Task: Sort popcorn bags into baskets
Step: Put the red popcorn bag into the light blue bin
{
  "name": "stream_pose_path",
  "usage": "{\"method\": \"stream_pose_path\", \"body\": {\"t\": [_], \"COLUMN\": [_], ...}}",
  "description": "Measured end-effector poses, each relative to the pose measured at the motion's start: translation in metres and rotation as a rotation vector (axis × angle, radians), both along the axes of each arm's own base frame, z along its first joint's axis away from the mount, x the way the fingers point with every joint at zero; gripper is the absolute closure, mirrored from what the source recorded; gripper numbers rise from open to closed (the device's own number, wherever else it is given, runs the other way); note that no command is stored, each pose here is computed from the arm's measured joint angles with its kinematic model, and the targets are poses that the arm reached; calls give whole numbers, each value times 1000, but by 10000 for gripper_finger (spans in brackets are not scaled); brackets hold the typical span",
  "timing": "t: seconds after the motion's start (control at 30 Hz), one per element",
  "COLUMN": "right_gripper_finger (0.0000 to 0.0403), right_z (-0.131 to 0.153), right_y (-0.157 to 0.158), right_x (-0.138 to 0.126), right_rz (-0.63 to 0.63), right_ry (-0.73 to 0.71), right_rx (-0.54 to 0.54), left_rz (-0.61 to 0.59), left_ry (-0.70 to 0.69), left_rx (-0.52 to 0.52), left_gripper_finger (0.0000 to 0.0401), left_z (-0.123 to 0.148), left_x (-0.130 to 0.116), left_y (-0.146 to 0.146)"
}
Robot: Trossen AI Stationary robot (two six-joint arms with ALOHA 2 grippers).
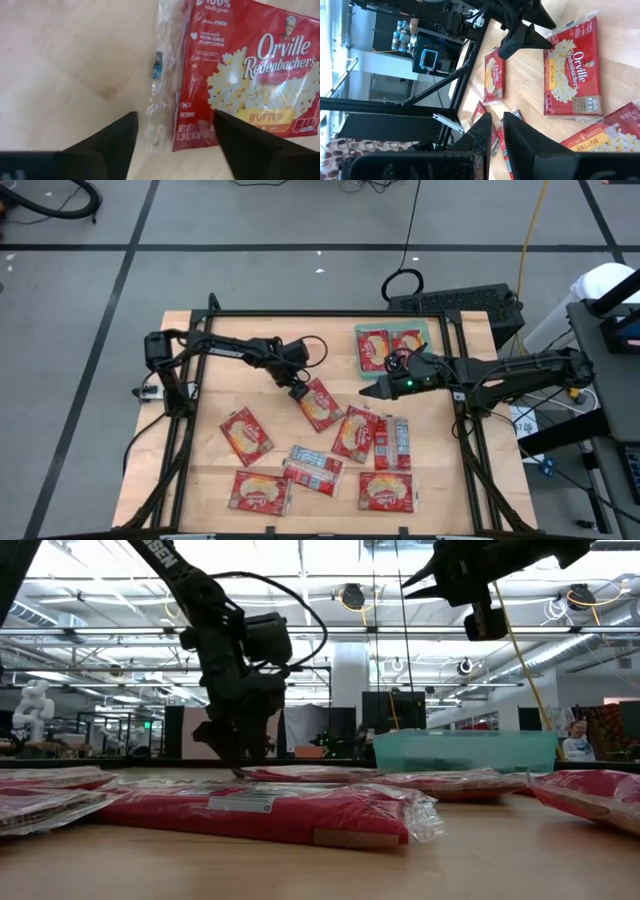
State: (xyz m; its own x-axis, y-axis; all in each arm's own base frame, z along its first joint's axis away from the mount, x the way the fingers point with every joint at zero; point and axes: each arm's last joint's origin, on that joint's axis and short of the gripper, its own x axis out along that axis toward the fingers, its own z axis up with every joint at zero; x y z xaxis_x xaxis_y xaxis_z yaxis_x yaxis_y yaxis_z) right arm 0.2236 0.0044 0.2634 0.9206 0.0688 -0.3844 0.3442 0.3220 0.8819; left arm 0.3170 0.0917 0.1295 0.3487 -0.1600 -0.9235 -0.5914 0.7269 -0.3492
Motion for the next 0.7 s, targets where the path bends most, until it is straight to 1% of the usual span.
{"method": "stream_pose_path", "body": {"t": [0.07,0.1,0.17,0.23,0.27,0.3,0.4,0.47,0.53,0.63,0.7], "right_gripper_finger": [360,360,360,360,360,360,360,360,360,360,359], "right_z": [0,0,0,-1,-1,-2,-4,-7,-10,-19,-25], "right_y": [0,0,0,-1,-2,-3,-9,-13,-17,-21,-22], "right_x": [0,0,0,0,-1,-1,-2,-3,-5,-6,-2], "right_rz": [3,4,3,2,0,-5,-40,-93,-120,-126,-86], "right_ry": [0,-1,0,6,13,19,48,83,116,194,228], "right_rx": [-6,-10,-14,-23,-27,-29,-33,-24,-24,-29,-27], "left_rz": [-34,-42,-50,-72,-80,-82,-90,-91,-98,-140,-183], "left_ry": [-10,-14,-23,-44,-58,-75,-114,-134,-160,-231,-254], "left_rx": [21,32,52,70,76,80,74,65,67,103,128], "left_gripper_finger": [181,207,271,349,373,383,391,396,397,398,399], "left_z": [-3,-4,-4,-5,-5,-5,-2,3,13,32,39], "left_x": [2,2,4,5,7,8,11,9,7,7,6], "left_y": [0,1,1,2,3,3,3,3,2,-1,-4]}}
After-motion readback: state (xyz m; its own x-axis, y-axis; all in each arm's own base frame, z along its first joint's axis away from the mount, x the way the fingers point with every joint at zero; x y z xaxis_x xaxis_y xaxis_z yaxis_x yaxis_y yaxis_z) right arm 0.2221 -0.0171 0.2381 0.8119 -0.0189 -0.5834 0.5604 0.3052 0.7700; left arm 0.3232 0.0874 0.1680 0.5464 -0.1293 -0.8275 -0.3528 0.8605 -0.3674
